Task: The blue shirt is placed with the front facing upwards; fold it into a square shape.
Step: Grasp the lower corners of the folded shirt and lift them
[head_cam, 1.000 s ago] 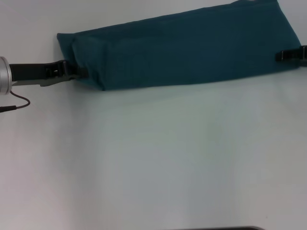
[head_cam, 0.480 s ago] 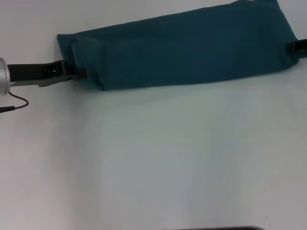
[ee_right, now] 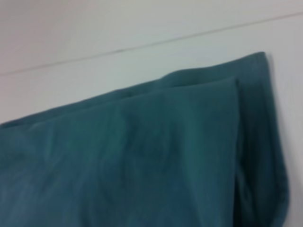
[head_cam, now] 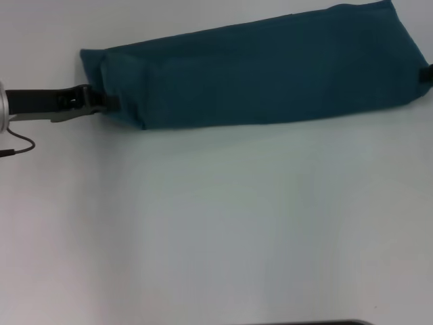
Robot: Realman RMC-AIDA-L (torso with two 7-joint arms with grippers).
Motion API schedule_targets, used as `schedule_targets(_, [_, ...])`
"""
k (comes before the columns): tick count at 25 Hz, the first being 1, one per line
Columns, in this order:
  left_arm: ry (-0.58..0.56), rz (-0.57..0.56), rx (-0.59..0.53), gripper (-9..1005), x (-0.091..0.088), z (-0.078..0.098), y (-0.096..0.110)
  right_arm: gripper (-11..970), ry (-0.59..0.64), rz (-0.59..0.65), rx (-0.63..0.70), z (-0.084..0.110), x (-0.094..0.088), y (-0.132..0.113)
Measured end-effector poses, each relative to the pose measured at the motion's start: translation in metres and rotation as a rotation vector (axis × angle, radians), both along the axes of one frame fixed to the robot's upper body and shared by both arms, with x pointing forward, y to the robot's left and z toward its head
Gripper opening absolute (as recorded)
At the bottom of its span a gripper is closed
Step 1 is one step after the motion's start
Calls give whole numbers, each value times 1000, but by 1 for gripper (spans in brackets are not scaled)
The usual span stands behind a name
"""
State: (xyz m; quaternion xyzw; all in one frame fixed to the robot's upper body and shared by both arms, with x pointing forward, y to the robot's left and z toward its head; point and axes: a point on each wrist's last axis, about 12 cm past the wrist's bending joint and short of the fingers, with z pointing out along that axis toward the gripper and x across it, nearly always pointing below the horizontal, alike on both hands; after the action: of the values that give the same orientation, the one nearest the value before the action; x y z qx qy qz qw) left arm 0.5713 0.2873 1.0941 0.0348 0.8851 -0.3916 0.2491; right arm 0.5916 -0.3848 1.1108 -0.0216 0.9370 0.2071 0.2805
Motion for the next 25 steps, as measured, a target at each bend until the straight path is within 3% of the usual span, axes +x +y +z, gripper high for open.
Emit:
schedule_targets(3, [16,-40,11,15,-2,6,9,20,56,31,-27,5,-6,-4])
schedule_targets(12, [173,-205,66,14,-32,11,33,24,326,248,-75,9,-34,9])
schedule_targets(25, [286,-243,95,15,-68,-1,44,30,501,358,-45,-9,-73,21])
